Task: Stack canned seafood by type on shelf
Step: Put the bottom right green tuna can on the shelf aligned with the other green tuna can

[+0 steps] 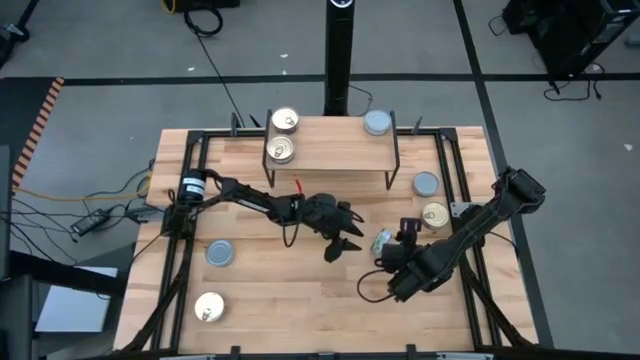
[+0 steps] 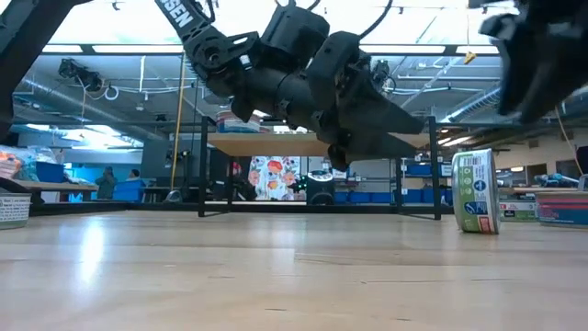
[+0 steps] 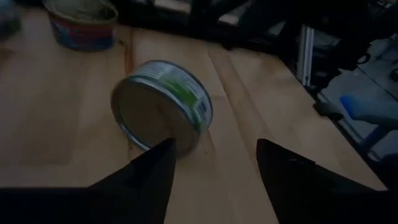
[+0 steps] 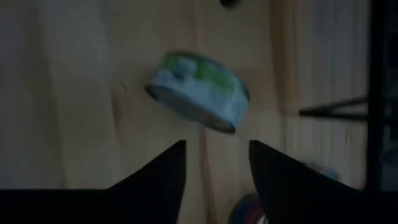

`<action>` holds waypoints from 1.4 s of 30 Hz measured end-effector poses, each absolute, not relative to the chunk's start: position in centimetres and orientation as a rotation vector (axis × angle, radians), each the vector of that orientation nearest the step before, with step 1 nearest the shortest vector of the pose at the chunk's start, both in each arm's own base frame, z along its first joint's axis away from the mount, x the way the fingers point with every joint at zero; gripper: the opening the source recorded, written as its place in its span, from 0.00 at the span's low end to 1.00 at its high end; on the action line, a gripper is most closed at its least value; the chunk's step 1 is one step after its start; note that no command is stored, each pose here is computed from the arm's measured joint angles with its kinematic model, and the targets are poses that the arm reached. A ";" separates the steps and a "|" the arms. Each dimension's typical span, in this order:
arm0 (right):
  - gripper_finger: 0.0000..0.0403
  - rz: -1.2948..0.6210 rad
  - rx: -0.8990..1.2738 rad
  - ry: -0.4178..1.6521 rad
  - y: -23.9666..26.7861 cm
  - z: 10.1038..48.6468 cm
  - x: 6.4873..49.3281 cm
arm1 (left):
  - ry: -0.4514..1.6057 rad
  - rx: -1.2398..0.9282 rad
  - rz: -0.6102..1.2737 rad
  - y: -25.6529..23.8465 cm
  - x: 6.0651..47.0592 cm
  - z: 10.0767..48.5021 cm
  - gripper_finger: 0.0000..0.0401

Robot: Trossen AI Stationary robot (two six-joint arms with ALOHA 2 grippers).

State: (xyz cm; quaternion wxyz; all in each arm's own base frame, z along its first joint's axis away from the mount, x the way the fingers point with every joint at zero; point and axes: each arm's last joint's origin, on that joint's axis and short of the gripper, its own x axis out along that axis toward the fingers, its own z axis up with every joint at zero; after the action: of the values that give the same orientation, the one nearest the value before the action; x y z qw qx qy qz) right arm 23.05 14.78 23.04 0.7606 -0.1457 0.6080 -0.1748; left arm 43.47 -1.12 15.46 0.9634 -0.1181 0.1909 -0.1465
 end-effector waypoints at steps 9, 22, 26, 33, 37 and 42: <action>0.68 -0.154 -0.389 1.422 11.8 23.6 25.8 | 0.103 -0.203 -0.264 0.6 39.5 13.3 0.40; 0.68 0.175 -0.494 1.467 8.4 23.5 27.8 | 0.012 -0.181 -0.259 1.1 34.8 11.2 0.36; 0.68 0.234 -0.473 1.435 8.2 23.5 28.2 | 0.002 -0.179 -0.258 1.1 34.2 11.0 0.36; 0.69 0.291 -0.489 1.464 8.1 22.7 28.6 | -0.004 -0.156 -0.262 1.1 34.2 11.0 0.35; 0.69 0.325 -0.528 1.497 8.3 21.7 29.0 | -0.002 -0.155 -0.291 1.0 34.2 11.0 0.35; 0.68 0.355 -0.559 1.550 8.4 20.3 29.4 | -0.001 -0.155 -0.299 1.0 34.2 11.0 0.35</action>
State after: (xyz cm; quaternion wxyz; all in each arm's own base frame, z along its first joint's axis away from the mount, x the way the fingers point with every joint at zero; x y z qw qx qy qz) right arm 29.39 8.39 20.35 0.6654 -0.2475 0.6865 0.1571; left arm 34.17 0.98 11.03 0.9858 -0.0770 -0.0004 -0.1489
